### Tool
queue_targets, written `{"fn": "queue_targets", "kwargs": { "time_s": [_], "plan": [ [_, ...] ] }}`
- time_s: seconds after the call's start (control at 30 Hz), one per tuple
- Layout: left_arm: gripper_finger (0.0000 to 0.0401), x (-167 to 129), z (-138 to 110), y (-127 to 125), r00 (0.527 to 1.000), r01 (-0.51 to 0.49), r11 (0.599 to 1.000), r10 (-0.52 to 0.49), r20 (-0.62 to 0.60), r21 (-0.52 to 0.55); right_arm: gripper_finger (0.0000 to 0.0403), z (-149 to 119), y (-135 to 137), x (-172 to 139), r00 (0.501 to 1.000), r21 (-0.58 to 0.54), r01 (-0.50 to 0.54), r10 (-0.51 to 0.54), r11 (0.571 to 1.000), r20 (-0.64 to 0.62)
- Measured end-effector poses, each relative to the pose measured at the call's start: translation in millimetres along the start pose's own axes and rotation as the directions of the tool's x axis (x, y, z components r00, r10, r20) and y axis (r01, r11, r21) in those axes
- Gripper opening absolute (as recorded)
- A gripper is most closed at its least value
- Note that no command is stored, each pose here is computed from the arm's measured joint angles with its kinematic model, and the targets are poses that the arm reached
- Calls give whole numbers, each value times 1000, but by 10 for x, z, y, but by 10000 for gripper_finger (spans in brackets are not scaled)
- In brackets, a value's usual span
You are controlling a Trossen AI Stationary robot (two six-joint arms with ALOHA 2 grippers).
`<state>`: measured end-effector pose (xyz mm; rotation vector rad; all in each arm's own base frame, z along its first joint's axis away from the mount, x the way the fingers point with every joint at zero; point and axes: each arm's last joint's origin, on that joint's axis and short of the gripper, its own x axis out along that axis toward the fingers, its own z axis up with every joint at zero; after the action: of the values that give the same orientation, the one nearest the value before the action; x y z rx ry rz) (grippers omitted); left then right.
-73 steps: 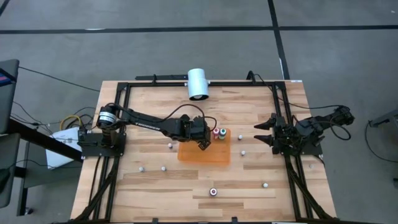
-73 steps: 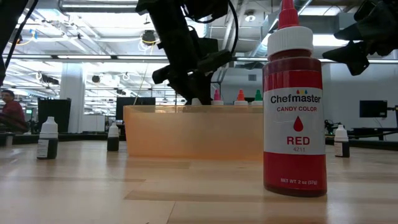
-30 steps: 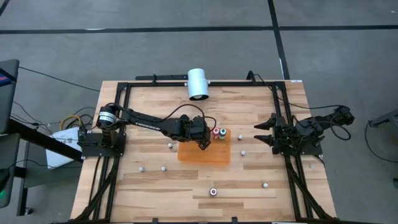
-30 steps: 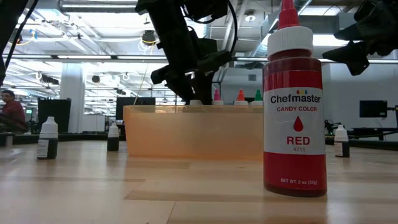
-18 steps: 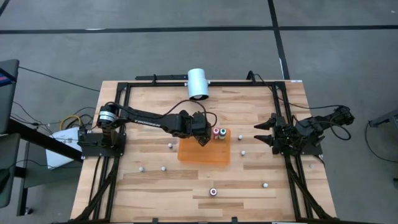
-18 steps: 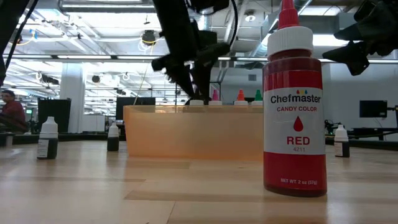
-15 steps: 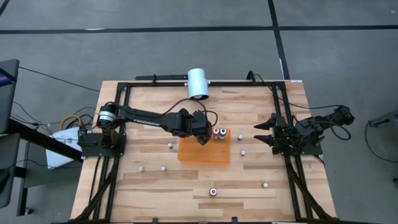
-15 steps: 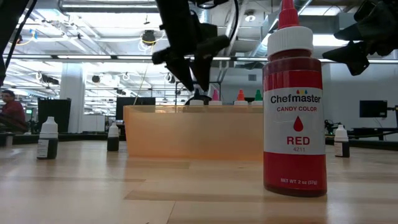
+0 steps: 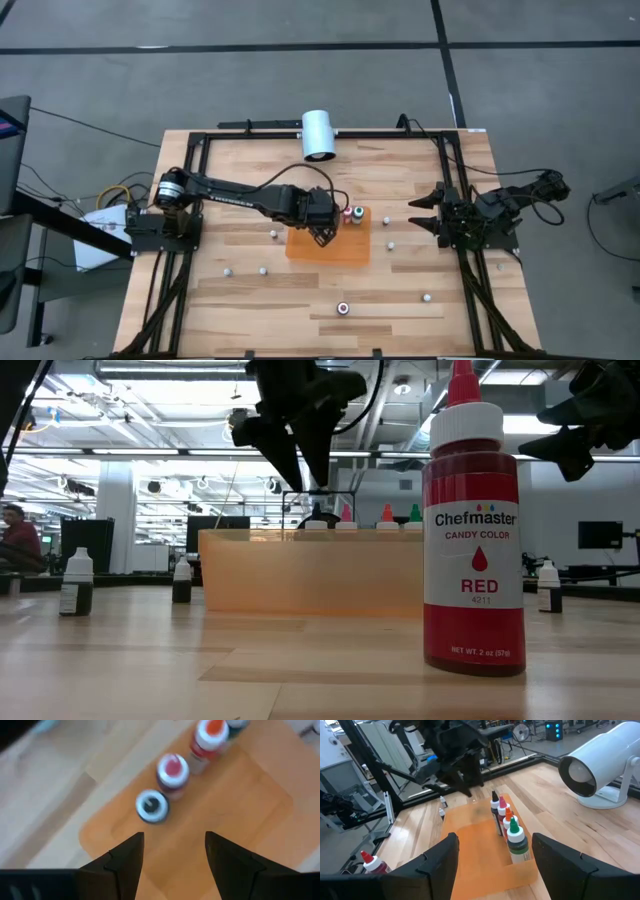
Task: Pick & Place food coloring
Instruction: Put the large red food coloring into the orange bin
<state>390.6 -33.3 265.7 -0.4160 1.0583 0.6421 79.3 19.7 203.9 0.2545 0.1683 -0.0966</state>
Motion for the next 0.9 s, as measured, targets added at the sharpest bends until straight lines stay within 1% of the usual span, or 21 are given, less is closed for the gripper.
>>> {"fn": "queue_targets", "kwargs": {
  "time_s": [0.23, 0.43, 0.7, 0.9],
  "plan": [
    [203, -64, -145, -127, 1000, 17, 1000, -18, -13, -24, 240, 0, 0, 0, 1000, 0, 0, 0, 1000, 0],
    [203, -130, -298, -228, 1000, 11, 999, -12, -25, -52, 240, -3, -1, 0, 1000, -2, 1, -1, 1000, -3],
    [203, -244, -558, -366, 1000, -21, 999, 21, -20, -26, 240, -3, -1, 0, 1000, -2, 1, -1, 1000, -3],
    [203, -351, -803, -458, 998, -48, 999, 48, -36, -19, 240, -3, -1, 0, 1000, -1, 1, -1, 1000, -3]
  ]
}}
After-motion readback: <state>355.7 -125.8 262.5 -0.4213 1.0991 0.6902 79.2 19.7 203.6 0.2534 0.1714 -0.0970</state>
